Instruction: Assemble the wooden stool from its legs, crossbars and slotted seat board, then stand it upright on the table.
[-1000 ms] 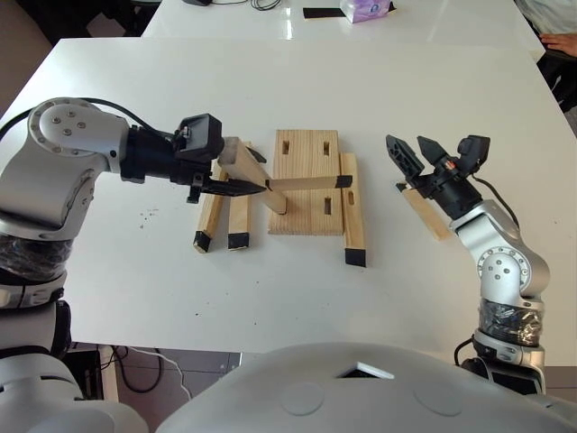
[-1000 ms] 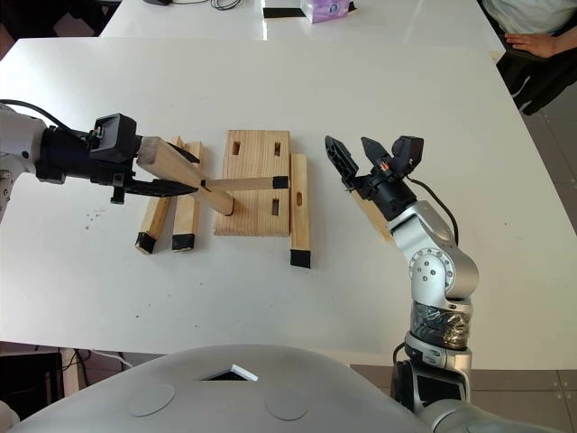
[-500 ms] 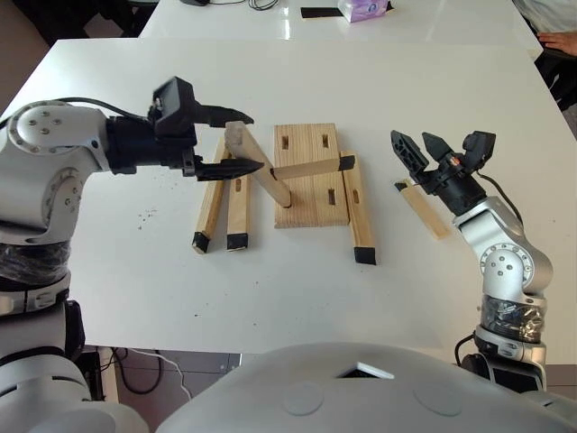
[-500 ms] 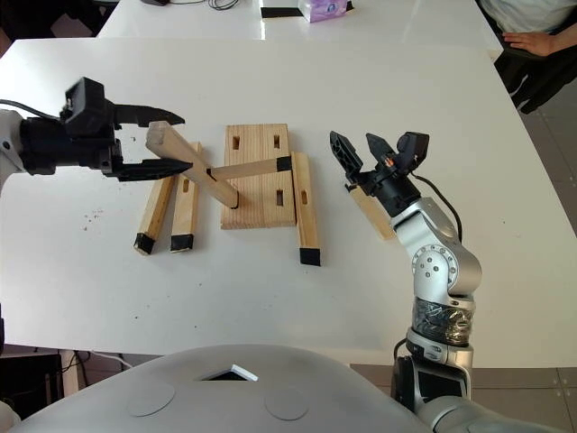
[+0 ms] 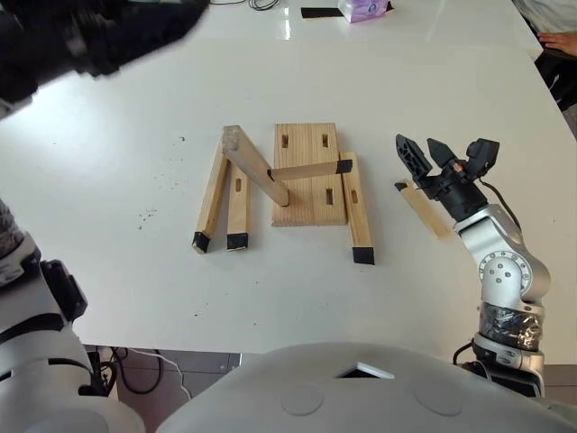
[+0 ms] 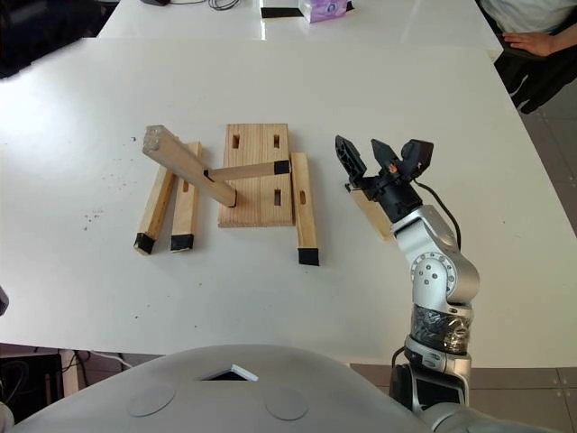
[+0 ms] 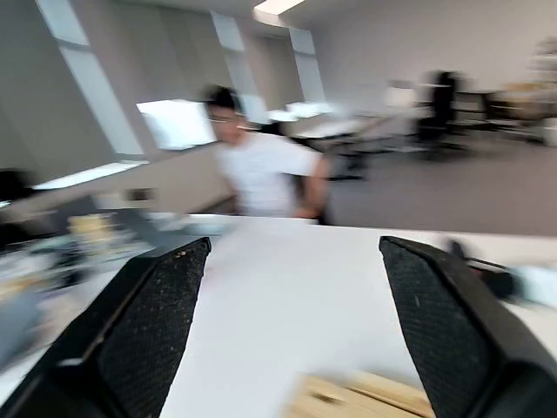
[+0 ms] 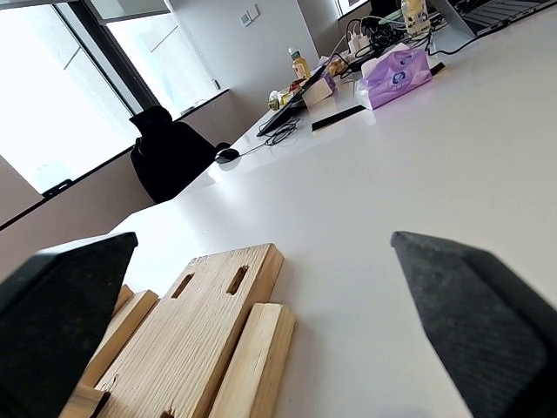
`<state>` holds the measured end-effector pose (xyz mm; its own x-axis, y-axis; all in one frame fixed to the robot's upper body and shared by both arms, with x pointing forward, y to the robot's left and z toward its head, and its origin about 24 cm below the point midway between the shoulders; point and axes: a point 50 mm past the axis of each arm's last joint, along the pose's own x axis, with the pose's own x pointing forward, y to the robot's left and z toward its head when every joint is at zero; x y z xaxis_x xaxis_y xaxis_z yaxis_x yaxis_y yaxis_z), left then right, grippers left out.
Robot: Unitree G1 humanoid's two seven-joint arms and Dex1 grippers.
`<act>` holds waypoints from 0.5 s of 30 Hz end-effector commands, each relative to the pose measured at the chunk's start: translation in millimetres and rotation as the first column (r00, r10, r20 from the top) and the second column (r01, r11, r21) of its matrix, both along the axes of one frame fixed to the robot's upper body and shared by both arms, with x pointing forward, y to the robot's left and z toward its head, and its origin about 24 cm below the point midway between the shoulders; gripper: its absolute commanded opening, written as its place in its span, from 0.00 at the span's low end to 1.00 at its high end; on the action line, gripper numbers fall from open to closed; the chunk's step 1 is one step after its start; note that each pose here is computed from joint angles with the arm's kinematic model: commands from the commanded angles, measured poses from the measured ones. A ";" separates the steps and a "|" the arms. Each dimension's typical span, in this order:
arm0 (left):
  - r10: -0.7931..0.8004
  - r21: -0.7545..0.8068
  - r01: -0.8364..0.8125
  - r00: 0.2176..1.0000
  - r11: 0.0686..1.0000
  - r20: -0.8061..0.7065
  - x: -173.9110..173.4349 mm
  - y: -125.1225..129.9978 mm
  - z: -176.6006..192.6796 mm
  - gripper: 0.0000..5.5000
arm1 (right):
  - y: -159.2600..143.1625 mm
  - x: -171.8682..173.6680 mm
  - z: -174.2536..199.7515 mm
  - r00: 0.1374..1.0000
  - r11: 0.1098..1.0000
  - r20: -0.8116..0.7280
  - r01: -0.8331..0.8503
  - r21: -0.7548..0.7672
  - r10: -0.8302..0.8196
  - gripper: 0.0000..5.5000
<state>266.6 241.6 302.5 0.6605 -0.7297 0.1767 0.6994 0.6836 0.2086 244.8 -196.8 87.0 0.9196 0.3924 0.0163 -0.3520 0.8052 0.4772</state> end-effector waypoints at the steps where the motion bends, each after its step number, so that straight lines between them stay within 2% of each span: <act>1: 0.471 0.105 -0.463 0.823 0.880 -0.318 25.9 29.9 -91.6 0.66 | -5.6 -2.6 -0.6 0.999 0.999 0.003 0.053 0.000 -0.053 0.98; 4: 0.497 0.182 -0.472 0.724 0.862 -0.478 3.7 17.6 -158.7 0.66 | -15.0 -8.8 -1.2 0.994 0.994 -0.001 0.110 -0.001 -0.110 0.98; 6: 0.526 0.221 -0.490 0.670 0.843 -0.524 -15.4 13.6 -182.7 0.66 | -20.9 -8.0 0.2 0.991 0.991 0.000 0.131 -0.007 -0.131 0.98; 10: 0.556 0.263 -0.504 0.616 0.823 -0.559 -40.0 7.3 -196.6 0.66 | -30.4 -7.7 3.4 0.988 0.988 0.001 0.155 -0.023 -0.155 0.98; 15: 0.564 0.335 -0.457 0.614 0.824 -0.552 -45.0 2.6 -198.3 0.66 | -30.3 -7.6 2.1 0.988 0.987 -0.002 0.156 -0.036 -0.156 0.98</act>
<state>223.6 244.8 105.8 0.8721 -0.2189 -0.4376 0.2308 0.9726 -0.0266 236.3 -226.9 88.2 0.9694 0.2456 0.0041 -0.2204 0.8620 0.4566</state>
